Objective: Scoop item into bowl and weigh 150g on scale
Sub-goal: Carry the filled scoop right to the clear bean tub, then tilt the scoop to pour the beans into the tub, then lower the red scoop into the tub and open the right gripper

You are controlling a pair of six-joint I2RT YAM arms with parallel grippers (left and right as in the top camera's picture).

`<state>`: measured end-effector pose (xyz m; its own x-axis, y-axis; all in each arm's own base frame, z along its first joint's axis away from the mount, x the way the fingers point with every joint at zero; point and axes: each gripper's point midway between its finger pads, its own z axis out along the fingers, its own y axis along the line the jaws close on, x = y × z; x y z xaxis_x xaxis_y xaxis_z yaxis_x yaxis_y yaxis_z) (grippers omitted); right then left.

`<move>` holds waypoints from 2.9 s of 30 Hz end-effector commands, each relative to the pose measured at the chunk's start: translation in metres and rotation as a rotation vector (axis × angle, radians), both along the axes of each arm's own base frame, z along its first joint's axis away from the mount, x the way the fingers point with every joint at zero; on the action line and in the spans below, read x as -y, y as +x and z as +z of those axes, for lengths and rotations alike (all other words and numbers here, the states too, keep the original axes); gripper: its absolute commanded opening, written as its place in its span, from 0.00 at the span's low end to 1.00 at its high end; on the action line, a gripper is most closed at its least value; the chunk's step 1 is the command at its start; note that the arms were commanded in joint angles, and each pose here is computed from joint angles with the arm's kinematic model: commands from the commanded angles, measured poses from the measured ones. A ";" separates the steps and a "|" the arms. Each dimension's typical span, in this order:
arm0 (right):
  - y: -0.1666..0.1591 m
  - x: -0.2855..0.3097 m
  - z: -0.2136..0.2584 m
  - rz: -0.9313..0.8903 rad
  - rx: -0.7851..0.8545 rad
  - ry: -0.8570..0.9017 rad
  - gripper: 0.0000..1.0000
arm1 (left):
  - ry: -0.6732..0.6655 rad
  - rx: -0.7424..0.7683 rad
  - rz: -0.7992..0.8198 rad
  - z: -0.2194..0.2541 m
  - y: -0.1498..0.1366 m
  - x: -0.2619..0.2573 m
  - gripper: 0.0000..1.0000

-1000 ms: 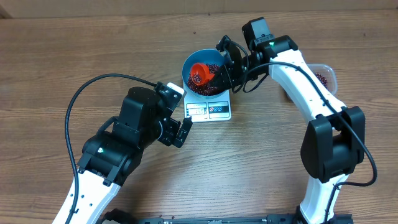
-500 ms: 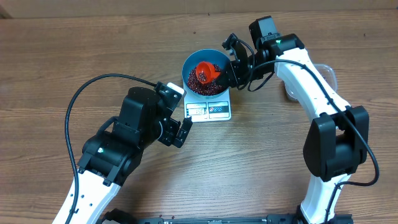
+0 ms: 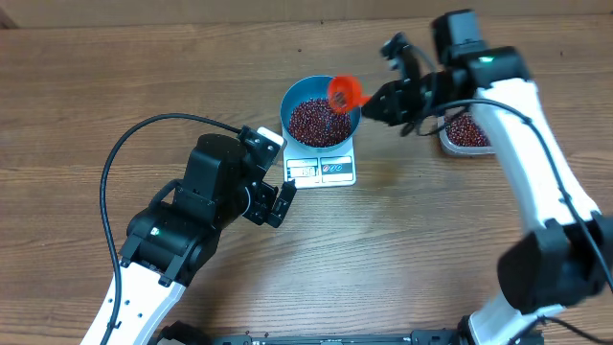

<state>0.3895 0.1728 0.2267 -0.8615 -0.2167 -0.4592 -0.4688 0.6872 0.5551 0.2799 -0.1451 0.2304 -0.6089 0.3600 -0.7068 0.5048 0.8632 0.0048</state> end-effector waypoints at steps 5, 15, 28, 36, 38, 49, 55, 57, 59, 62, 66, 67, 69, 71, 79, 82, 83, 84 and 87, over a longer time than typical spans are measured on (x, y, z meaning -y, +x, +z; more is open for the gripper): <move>0.010 0.104 0.026 -0.269 0.067 -0.159 0.04 | -0.007 0.023 -0.014 0.007 0.000 0.000 1.00; -0.010 0.220 0.005 -0.514 -0.045 -0.341 0.04 | -0.007 0.023 -0.014 0.007 0.000 0.001 1.00; -0.024 0.258 -0.008 -0.572 -0.088 -0.620 0.04 | -0.007 0.023 -0.014 0.007 0.000 0.001 1.00; -0.019 0.268 -0.004 -0.666 -0.066 -0.854 0.04 | -0.007 0.023 -0.014 0.007 0.000 0.000 1.00; -0.016 0.269 -0.003 -0.689 -0.054 -0.864 0.04 | -0.007 0.023 -0.014 0.007 0.000 0.000 1.00; -0.009 0.239 -0.044 -0.687 -0.118 -0.673 0.04 | -0.007 0.023 -0.014 0.007 0.000 0.001 1.00; 0.003 0.210 -0.085 -0.764 -0.178 -0.446 0.04 | -0.007 0.023 -0.014 0.007 0.000 0.001 1.00; 0.001 0.209 -0.103 -0.830 -0.216 -0.410 0.04 | -0.007 0.023 -0.014 0.007 0.000 0.001 0.99; -0.004 0.208 -0.117 -0.868 -0.255 -0.398 0.04 | -0.007 0.023 -0.014 0.007 0.000 0.000 1.00; -0.013 0.207 -0.128 -0.903 -0.308 -0.391 0.06 | -0.007 0.023 -0.014 0.007 0.000 0.001 1.00; -0.022 0.204 -0.134 -0.900 -0.349 -0.392 0.62 | -0.007 0.023 -0.014 0.007 0.000 0.000 1.00; -0.023 0.204 -0.134 -0.900 -0.353 -0.393 0.73 | -0.007 0.023 -0.014 0.007 0.000 0.001 1.00; -0.024 0.204 -0.134 -0.899 -0.356 -0.395 0.88 | -0.007 0.023 -0.014 0.007 0.000 0.001 1.00; -0.025 0.204 -0.134 -0.896 -0.359 -0.397 0.96 | -0.007 0.023 -0.014 0.007 0.000 0.000 0.99; -0.030 0.203 -0.113 -0.746 -0.309 -0.457 1.00 | -0.007 0.023 -0.014 0.007 0.000 0.001 1.00; -0.030 0.203 -0.094 -0.720 -0.281 -0.465 1.00 | -0.007 0.023 -0.014 0.007 0.000 0.001 1.00; -0.030 0.203 -0.083 -0.704 -0.261 -0.468 1.00 | -0.007 0.023 -0.014 0.007 0.000 0.001 1.00; -0.030 0.204 -0.078 -0.699 -0.251 -0.474 1.00 | -0.007 0.023 -0.014 0.007 0.000 0.001 0.99; -0.034 0.211 -0.042 -0.679 -0.184 -0.525 1.00 | -0.007 0.023 -0.014 0.007 0.000 0.001 1.00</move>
<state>0.3481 -0.0299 0.1333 -0.9416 0.3049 -0.1432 0.2819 0.9459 0.1605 0.2800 -0.1452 0.2305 -0.6087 0.3599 -0.7071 0.5048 0.8632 0.0048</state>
